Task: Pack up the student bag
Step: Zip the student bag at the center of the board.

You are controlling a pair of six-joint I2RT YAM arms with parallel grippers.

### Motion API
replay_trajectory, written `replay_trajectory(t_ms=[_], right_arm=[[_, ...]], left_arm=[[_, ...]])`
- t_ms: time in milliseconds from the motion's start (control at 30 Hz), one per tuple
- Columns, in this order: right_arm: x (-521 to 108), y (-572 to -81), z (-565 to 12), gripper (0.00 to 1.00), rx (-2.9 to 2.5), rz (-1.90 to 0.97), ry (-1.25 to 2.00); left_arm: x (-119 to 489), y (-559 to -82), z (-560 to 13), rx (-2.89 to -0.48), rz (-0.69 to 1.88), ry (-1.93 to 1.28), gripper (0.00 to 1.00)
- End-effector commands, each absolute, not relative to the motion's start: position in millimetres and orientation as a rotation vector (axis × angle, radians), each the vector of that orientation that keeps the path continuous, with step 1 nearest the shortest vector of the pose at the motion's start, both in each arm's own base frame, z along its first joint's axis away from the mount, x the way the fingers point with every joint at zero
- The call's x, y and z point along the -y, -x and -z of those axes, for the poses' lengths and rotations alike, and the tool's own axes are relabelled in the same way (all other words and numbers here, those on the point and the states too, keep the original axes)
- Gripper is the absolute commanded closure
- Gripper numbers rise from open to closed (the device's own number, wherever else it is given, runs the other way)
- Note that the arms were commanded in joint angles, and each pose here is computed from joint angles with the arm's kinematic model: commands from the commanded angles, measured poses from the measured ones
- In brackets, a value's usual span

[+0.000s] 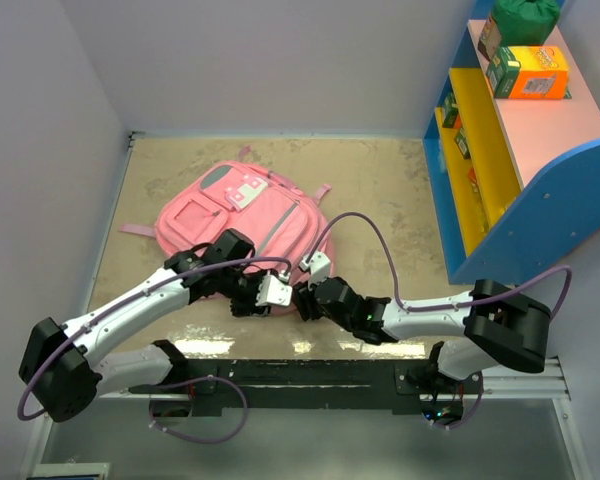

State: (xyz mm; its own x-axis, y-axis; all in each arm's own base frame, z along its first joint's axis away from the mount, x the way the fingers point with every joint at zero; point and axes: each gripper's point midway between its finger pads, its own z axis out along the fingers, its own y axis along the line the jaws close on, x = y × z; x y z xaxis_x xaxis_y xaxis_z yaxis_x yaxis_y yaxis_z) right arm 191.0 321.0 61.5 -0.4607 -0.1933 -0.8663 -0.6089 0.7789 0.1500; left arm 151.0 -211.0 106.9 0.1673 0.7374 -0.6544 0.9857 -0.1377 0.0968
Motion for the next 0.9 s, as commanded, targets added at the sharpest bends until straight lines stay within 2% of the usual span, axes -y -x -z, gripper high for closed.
replay_trajectory(t_ms=[0, 133, 300, 333, 433, 500, 533, 700, 800, 833, 867], right_arm=[[-330, -187, -65, 0.52, -2.027, -0.643, 0.564], [-325, -186, -66, 0.51, -2.033, -0.649, 0.525], [-320, -190, -66, 0.39, -2.038, -0.619, 0.495], [-320, -190, -66, 0.39, -2.038, -0.622, 0.489], [-321, -192, -66, 0.40, -2.036, -0.614, 0.482], [-322, -194, -67, 0.42, -2.033, -0.609, 0.479], [-322, -194, -65, 0.46, -2.037, -0.603, 0.480], [-325, -195, -69, 0.60, -2.026, -0.597, 0.484], [-325, -191, -71, 0.74, -2.023, -0.605, 0.492], [-325, -190, -73, 0.85, -2.020, -0.607, 0.490], [-324, -188, -76, 0.90, -2.018, -0.614, 0.491]], left_arm=[[223, -163, -104, -1.602, 0.585, -1.876, 0.45], [223, -181, -99, -1.604, 0.483, -1.851, 0.45], [216, -203, -94, -1.620, 0.333, -1.808, 0.53], [214, -205, -91, -1.624, 0.312, -1.804, 0.66], [211, -209, -92, -1.637, 0.276, -1.789, 0.86], [213, -209, -96, -1.644, 0.287, -1.773, 0.90], [213, -208, -99, -1.647, 0.294, -1.771, 0.94], [215, -209, -111, -1.647, 0.299, -1.747, 0.97], [215, -210, -116, -1.651, 0.296, -1.733, 0.99], [216, -211, -119, -1.653, 0.297, -1.725, 1.00], [216, -211, -120, -1.655, 0.294, -1.722, 1.00]])
